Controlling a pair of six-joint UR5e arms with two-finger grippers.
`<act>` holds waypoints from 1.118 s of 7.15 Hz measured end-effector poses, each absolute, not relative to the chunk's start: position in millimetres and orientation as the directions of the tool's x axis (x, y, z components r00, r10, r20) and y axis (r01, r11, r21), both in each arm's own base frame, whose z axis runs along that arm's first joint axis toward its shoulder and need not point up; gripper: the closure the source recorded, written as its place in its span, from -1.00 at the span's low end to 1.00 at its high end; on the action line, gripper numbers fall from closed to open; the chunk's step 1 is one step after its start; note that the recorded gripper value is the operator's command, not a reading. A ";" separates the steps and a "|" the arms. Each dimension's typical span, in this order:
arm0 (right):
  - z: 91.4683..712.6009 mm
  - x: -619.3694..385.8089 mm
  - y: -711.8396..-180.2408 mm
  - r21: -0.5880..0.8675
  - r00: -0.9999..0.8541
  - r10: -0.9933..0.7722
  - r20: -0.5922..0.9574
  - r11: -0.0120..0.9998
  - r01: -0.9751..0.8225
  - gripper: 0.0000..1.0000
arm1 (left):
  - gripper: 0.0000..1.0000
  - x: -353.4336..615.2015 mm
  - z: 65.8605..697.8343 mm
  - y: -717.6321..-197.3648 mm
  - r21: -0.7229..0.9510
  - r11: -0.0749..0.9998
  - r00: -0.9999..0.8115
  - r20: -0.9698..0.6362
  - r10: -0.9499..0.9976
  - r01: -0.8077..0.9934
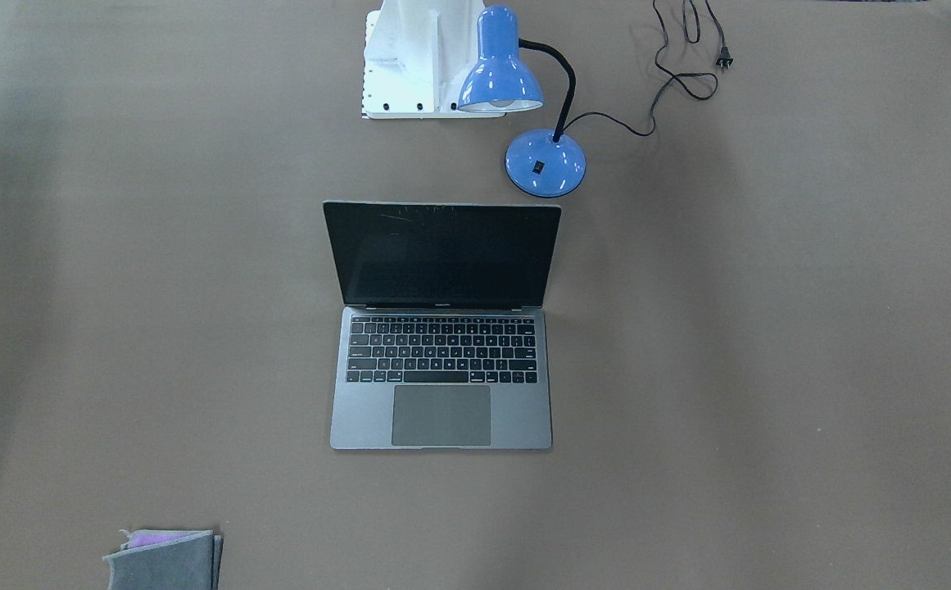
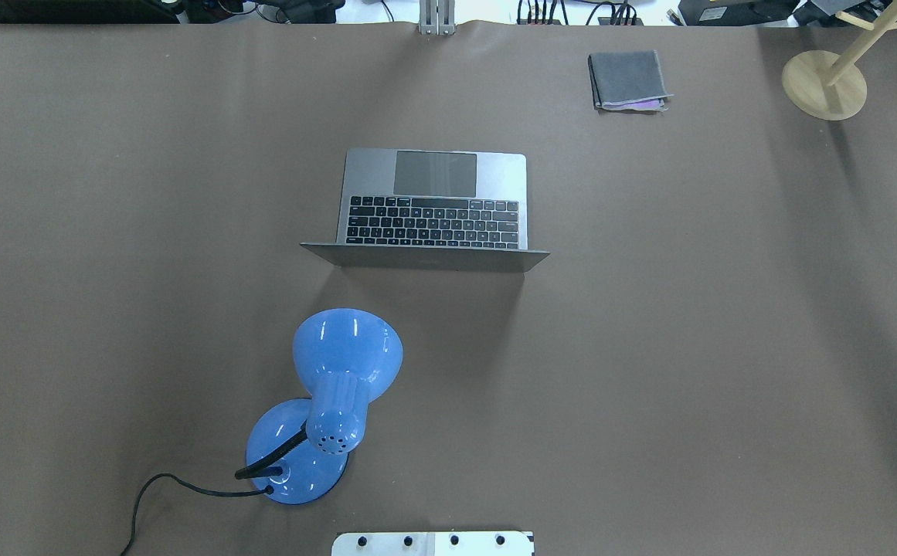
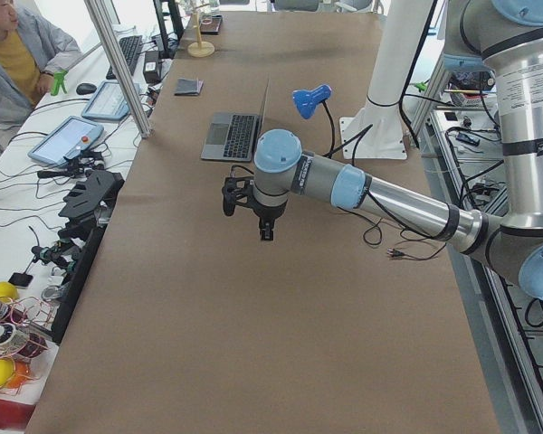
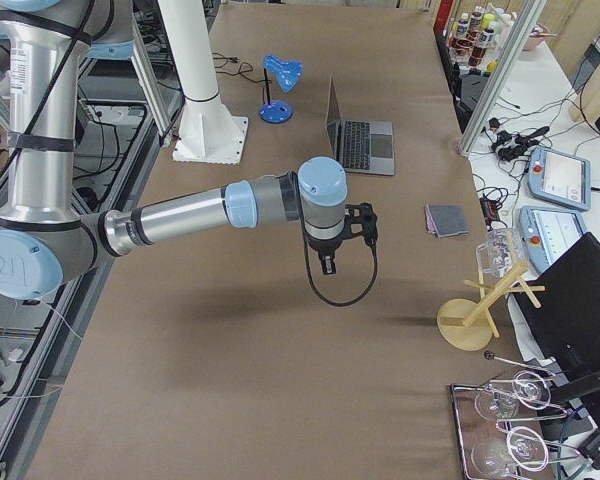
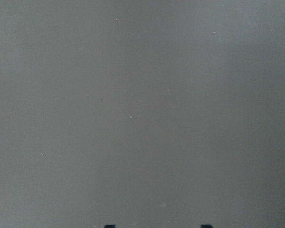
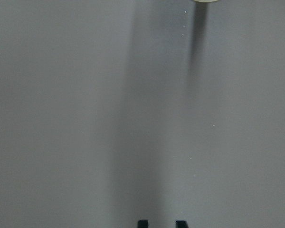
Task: Close laptop
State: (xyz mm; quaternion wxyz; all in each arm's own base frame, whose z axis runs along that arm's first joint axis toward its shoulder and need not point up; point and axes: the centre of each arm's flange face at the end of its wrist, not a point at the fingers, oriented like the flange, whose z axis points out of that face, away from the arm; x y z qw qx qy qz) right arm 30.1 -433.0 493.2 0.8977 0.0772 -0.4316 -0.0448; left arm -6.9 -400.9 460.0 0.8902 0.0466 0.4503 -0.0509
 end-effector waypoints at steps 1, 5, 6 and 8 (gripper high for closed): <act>457.5 7.3 -427.2 0.163 0.607 -0.128 0.784 0.987 -0.002 1.00 | 1.00 28.0 428.1 -404.8 0.011 0.990 0.559 -0.826 -0.069 0.138; 332.9 -132.8 -399.6 0.046 0.499 -0.040 0.866 0.999 -0.002 1.00 | 1.00 213.4 282.7 -415.8 -0.133 0.988 0.441 -0.884 -0.156 0.083; 305.0 -175.4 -392.5 0.014 0.474 -0.018 0.880 1.000 0.011 1.00 | 1.00 254.4 257.1 -411.3 -0.135 0.989 0.434 -0.888 -0.150 0.065; 256.8 -256.2 -369.6 -0.014 0.453 -0.006 0.892 0.999 0.042 1.00 | 1.00 307.5 232.7 -409.1 -0.118 0.992 0.437 -0.891 -0.124 0.040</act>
